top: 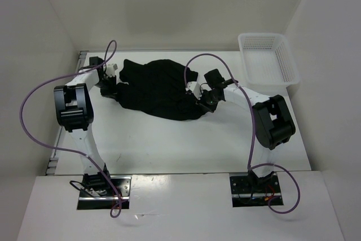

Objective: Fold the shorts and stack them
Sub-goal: Flatten the shorts out

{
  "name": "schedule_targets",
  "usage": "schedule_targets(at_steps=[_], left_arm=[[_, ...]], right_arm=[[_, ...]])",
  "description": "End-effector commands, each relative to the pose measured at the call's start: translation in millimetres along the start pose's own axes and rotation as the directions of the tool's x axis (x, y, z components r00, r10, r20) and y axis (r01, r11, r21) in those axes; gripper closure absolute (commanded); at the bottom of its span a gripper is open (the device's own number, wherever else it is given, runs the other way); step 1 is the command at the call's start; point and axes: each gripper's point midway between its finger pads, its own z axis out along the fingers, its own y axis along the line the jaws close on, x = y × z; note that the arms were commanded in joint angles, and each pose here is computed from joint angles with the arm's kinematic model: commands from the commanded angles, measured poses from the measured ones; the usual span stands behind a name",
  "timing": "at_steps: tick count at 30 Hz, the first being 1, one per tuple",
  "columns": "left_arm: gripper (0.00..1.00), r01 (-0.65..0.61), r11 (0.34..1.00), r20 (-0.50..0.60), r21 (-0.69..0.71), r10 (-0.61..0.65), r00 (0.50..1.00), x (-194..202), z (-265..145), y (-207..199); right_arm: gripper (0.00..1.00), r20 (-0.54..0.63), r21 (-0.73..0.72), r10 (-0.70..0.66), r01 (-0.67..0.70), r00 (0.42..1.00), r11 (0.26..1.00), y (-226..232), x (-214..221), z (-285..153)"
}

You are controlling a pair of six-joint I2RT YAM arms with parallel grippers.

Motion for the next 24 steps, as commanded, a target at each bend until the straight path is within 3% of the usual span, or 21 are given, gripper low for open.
schedule_targets(at_steps=[1,5,8,11,15,16,17,18,19,20,21,22,24], left_arm=[[0.99,-0.004,0.999,0.034,0.051,0.003,0.999,-3.0,-28.2,-12.7],[1.00,-0.016,0.998,0.117,0.055,0.009,0.993,-19.5,-88.9,-23.9],[1.00,-0.034,0.999,0.126,0.020,0.031,0.992,-18.2,-133.2,-38.2],[1.00,-0.048,0.999,0.074,-0.004,0.048,0.996,-6.4,-145.8,-49.1],[0.96,-0.089,0.995,-0.057,0.034,0.091,0.994,-15.7,-110.7,-72.7],[0.92,-0.082,0.996,-0.124,0.042,0.086,0.989,-16.4,-78.9,-70.4],[0.86,-0.090,0.995,-0.126,0.045,0.095,0.987,-26.1,-67.4,-72.3],[0.82,-0.124,0.992,-0.045,0.018,0.125,0.991,-61.3,-71.3,-75.3],[0.75,-0.130,0.992,-0.083,0.008,0.130,0.988,-65.0,-36.7,-71.5],[0.69,-0.134,0.991,-0.073,-0.011,0.133,0.988,-75.4,-27.8,-67.0],[0.61,-0.160,0.986,0.015,-0.052,0.161,0.987,-107.6,-41.5,-70.6],[0.58,-0.155,0.986,-0.022,-0.062,0.154,0.988,-106.2,-14.6,-62.4],[0.52,-0.157,0.985,-0.005,-0.074,0.157,0.988,-115.7,-16.1,-61.6]], right_arm=[[1.00,0.023,0.015,-0.039,0.039,0.999,0.999,-4.8,-12.4,-1.8],[1.00,0.037,0.024,-0.075,0.074,0.997,0.997,-6.9,-20.1,-2.2],[1.00,0.037,0.025,-0.087,0.086,0.996,0.996,-7.3,-20.2,-2.2],[1.00,0.042,0.017,-0.087,0.086,0.995,0.996,-4.9,-21.2,-5.1],[1.00,0.064,0.013,-0.091,0.091,0.994,0.996,-6.0,-29.6,-8.5],[1.00,0.064,0.000,-0.088,0.088,0.994,0.996,-4.3,-28.7,-5.4],[1.00,0.073,0.009,-0.093,0.092,0.993,0.996,-7.3,-33.5,-7.7],[1.00,0.081,0.016,-0.096,0.095,0.992,0.995,-9.7,-37.3,-9.5],[1.00,0.081,0.016,-0.097,0.095,0.992,0.995,-9.7,-37.4,-9.5],[1.00,0.088,0.024,-0.100,0.098,0.991,0.995,-12.0,-41.1,-11.4],[1.00,0.082,0.030,-0.100,0.098,0.992,0.995,-13.3,-40.2,-11.6],[1.00,0.088,0.036,-0.103,0.100,0.991,0.994,-15.3,-43.4,-13.2],[1.00,0.082,0.039,-0.111,0.108,0.990,0.993,-13.5,-44.6,-12.4]])
